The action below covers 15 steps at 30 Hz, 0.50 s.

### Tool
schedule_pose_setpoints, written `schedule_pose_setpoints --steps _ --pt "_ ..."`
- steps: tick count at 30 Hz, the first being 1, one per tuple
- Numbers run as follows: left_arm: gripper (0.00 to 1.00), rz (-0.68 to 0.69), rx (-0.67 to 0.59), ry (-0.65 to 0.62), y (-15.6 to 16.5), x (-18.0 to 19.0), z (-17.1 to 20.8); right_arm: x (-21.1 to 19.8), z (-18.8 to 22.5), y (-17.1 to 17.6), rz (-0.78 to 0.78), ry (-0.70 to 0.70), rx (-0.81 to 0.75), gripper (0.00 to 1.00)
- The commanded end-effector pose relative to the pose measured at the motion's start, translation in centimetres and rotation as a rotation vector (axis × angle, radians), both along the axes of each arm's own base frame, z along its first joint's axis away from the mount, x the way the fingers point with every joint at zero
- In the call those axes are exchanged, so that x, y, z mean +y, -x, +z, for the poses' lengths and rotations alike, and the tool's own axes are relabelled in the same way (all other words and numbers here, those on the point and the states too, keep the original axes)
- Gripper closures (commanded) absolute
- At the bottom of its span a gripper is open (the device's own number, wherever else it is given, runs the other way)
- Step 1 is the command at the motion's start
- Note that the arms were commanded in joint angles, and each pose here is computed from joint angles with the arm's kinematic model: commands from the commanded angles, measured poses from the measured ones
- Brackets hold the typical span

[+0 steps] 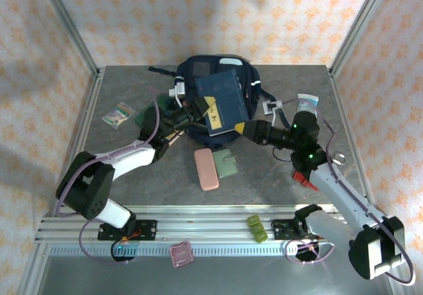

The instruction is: Pack the student bag

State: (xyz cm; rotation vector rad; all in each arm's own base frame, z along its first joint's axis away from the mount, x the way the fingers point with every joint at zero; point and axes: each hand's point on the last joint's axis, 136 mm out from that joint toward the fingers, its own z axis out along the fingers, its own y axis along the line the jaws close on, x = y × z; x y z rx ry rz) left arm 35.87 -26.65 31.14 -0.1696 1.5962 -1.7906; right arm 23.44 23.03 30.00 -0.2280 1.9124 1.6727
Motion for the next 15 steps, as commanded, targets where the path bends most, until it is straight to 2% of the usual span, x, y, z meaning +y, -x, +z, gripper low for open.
schedule_pose_setpoints --steps 1,5,7,8,10,11,12,15 --pt "1.0 0.023 -0.081 0.183 0.8 0.3 4.0 -0.8 3.4 -0.9 -0.129 -0.141 -0.077 0.24" --pt "1.0 -0.014 -0.081 0.231 1.7 -1.5 4.4 -1.2 2.8 -2.4 -0.221 -0.167 -0.05 0.25" --pt "1.0 -0.014 -0.068 0.239 2.1 -2.4 4.1 -1.3 2.7 -2.9 -0.253 -0.187 -0.034 0.3" --pt "1.0 -0.015 -0.067 0.239 2.2 -2.8 4.0 -1.3 2.8 -3.0 -0.252 -0.199 -0.036 0.39" --pt "1.0 0.002 -0.058 0.243 2.3 -3.0 3.8 -1.0 2.8 -3.0 -0.243 -0.206 -0.032 0.64" --pt "0.99 0.018 -0.057 0.243 2.2 -2.7 3.6 -0.8 2.9 -3.0 -0.233 -0.201 -0.034 0.81" --pt "0.85 0.032 -0.057 0.236 2.1 -2.5 3.4 -0.7 2.6 -3.1 -0.237 -0.187 -0.024 1.0" --pt "0.45 0.053 -0.057 0.15 1.3 -2.3 2.3 -1.3 0.8 -3.9 -0.3 -0.098 0.016 1.0"
